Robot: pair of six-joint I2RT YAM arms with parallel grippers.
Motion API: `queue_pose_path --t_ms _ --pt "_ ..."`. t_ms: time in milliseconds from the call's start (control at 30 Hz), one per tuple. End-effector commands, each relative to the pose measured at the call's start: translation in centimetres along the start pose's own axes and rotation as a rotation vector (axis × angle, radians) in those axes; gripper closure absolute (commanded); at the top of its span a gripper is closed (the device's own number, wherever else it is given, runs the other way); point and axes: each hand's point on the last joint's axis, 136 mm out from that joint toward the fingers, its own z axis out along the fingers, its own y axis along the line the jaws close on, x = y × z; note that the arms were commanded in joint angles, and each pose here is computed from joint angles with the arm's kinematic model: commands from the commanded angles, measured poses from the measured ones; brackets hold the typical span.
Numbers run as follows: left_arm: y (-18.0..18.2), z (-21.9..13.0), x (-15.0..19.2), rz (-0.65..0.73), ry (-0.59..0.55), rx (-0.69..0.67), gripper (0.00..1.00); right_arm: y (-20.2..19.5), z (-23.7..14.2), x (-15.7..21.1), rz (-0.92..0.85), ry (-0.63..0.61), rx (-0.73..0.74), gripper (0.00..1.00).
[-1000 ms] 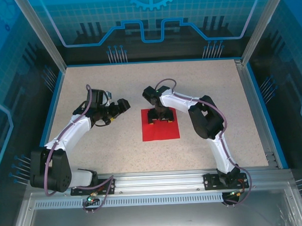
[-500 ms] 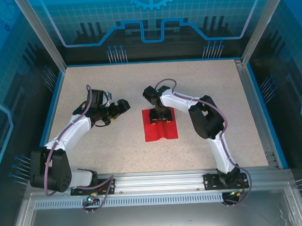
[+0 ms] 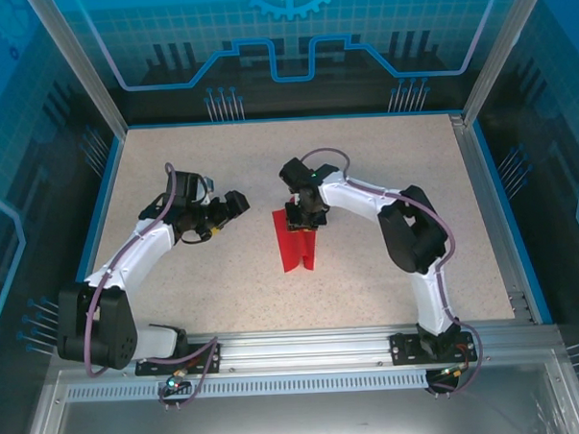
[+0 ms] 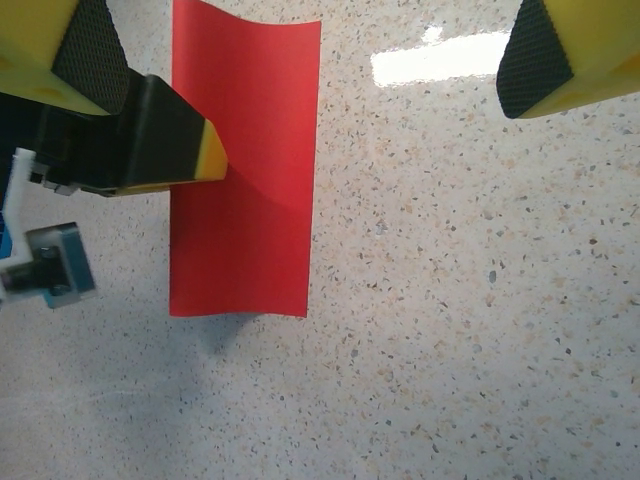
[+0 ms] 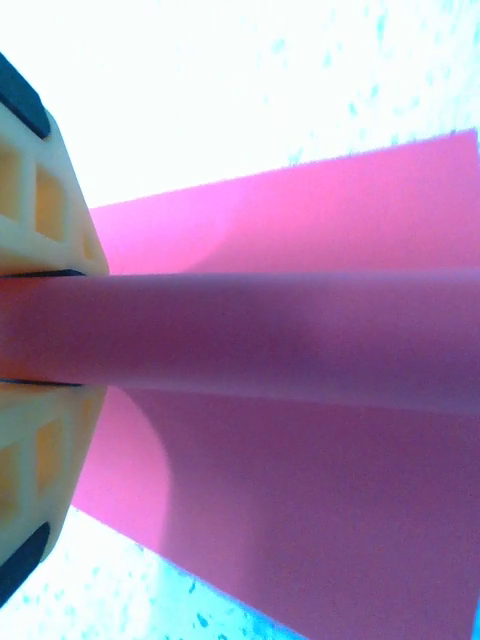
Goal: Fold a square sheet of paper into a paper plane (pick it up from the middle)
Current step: Fold the square sheet of paper in half at the center of the table.
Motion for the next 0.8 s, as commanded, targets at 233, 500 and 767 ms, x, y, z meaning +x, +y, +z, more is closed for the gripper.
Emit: queue_pose_path --t_ms 233,500,767 --pt "-2.4 0.5 0.1 -0.034 0.063 0.101 0.01 5.8 -6.8 -2.3 0.073 -0.131 -0.59 0.7" --pt "-3.7 1.8 0.5 -0.075 0.119 0.176 0.01 3.1 -2.7 -1.0 0.154 -0.049 -0.604 0.68" --pt "-4.4 3.9 2.4 -0.066 0.213 0.166 0.01 -1.5 1.6 1.4 0.207 0.019 -0.392 0.63"
